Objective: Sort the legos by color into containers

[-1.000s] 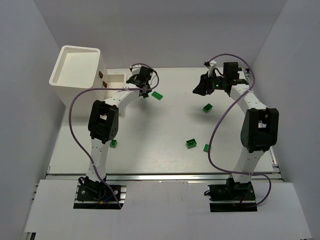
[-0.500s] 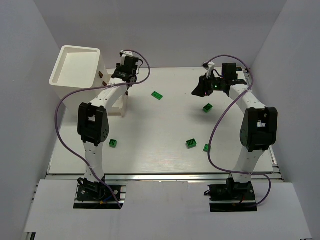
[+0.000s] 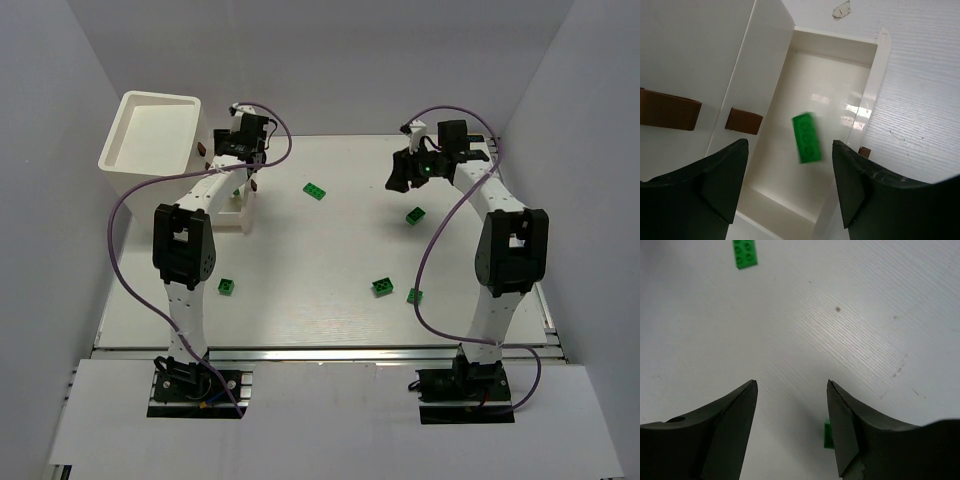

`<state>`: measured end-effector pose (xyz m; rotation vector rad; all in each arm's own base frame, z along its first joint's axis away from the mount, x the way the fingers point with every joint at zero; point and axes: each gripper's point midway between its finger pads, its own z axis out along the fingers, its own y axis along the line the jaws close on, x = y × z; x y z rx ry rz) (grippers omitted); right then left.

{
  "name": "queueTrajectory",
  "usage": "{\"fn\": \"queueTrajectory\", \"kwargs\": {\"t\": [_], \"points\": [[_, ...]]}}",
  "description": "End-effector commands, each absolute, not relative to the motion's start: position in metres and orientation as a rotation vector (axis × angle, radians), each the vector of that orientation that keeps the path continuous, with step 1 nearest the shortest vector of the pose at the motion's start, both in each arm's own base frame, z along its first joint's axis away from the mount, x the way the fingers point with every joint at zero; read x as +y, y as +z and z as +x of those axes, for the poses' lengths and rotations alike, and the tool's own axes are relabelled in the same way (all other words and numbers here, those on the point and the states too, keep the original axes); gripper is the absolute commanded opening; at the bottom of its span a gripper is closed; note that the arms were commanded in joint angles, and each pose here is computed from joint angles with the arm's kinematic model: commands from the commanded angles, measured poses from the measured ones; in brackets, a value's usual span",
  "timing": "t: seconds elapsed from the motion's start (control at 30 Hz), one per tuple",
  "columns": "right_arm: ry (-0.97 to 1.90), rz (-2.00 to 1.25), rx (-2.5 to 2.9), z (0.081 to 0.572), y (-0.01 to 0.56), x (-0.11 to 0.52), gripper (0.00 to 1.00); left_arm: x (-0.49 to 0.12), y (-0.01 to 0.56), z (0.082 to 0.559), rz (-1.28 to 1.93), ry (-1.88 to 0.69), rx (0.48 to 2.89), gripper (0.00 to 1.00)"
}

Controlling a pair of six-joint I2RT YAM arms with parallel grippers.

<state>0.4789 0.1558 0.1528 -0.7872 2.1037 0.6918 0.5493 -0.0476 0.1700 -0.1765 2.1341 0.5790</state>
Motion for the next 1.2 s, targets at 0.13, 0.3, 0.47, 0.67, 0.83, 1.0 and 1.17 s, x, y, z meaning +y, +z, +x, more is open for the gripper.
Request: {"fn": "queueTrajectory", "kwargs": {"t": [0.13,0.3,0.47,0.67,0.83,1.0,1.17], "points": [[0.316,-0.713,2.314,0.49,0.118,0.103,0.65,-0.053,0.183,0.536,-0.224,0.49,2.149,0.7],[0.159,-0.714,2.428,0.478,0.095,0.074,0.68,-0.098,0.229,0.515,-0.146,0.148,2.111,0.02],[0.116,-0.802,2.481,0.462,0.086,0.063,0.89,-0.134,0.241,0.451,-0.106,-0.227,2.159,0.3],[0.184,-0.953,2.536,0.452,0.055,0.066,0.89,-0.131,0.233,0.366,-0.118,-0.384,2.199,0.64],[0.227,-1.024,2.531,0.453,0.041,0.072,0.89,-0.113,0.214,0.314,-0.199,-0.384,2.219,0.8],[0.189,-1.029,2.512,0.463,0.03,0.072,0.87,-0.092,0.188,0.279,-0.321,-0.338,2.238,0.85],[0.217,-1.059,2.464,0.469,0.029,0.079,0.75,-0.075,0.172,0.259,-0.454,-0.294,2.227,0.85]]}}
